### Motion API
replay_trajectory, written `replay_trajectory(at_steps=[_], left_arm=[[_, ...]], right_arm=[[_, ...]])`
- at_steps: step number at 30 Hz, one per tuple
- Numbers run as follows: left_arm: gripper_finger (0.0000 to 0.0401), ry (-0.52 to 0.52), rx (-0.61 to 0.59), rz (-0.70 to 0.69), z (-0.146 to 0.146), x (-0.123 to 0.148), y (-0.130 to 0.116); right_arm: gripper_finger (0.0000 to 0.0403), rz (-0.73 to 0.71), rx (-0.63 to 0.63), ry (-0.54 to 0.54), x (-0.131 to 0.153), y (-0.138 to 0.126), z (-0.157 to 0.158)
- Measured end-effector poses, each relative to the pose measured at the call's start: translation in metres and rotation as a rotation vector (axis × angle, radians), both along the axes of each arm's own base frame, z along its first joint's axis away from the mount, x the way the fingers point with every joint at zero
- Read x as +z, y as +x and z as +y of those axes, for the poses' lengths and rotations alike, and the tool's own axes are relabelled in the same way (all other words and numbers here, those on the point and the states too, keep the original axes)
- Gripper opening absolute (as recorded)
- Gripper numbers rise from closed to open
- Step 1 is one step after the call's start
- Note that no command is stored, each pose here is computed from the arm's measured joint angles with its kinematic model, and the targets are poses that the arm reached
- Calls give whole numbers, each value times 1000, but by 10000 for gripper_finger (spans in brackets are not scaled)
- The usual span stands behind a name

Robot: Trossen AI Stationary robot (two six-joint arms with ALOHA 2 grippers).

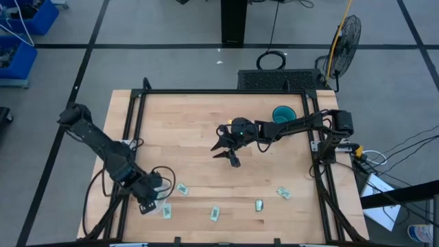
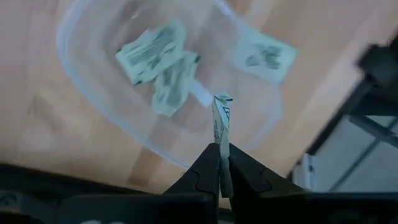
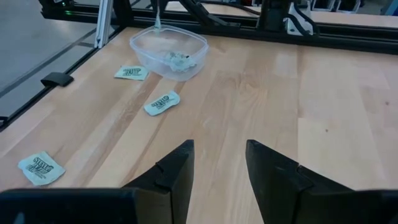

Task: Pick and place Stevia / Truvia into bins
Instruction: Put the white stevia packet into the transparent bin

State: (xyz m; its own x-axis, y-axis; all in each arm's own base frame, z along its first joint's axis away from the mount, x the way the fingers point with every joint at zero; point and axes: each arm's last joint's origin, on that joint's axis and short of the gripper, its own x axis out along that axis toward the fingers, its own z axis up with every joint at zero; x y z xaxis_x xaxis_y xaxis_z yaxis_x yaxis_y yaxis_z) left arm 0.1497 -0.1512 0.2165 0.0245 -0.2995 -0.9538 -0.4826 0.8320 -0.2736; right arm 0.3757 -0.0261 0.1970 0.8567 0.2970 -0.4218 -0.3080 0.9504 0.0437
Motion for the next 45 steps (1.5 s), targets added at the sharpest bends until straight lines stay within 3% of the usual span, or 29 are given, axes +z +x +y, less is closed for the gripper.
replay_trajectory(at_steps=[11, 21, 30, 34, 41, 45], left_arm=[[30, 127, -5, 93, -11, -31, 9], [32, 151, -11, 119, -13, -37, 11], [107, 125, 14, 148, -13, -37, 10], [131, 124, -37, 134, -13, -37, 11], [124, -50, -28, 214, -1, -26, 20], [109, -72, 19, 96, 8, -3, 31]], right_arm=[[141, -3, 2, -5, 0, 0, 0], [141, -40, 3, -10, 3, 2, 0], [141, -48, 14, -33, 3, 2, 0], [141, -51, 17, -38, 3, 2, 0], [141, -66, 36, -80, 4, 2, 0], [141, -91, 35, -84, 6, 3, 0]])
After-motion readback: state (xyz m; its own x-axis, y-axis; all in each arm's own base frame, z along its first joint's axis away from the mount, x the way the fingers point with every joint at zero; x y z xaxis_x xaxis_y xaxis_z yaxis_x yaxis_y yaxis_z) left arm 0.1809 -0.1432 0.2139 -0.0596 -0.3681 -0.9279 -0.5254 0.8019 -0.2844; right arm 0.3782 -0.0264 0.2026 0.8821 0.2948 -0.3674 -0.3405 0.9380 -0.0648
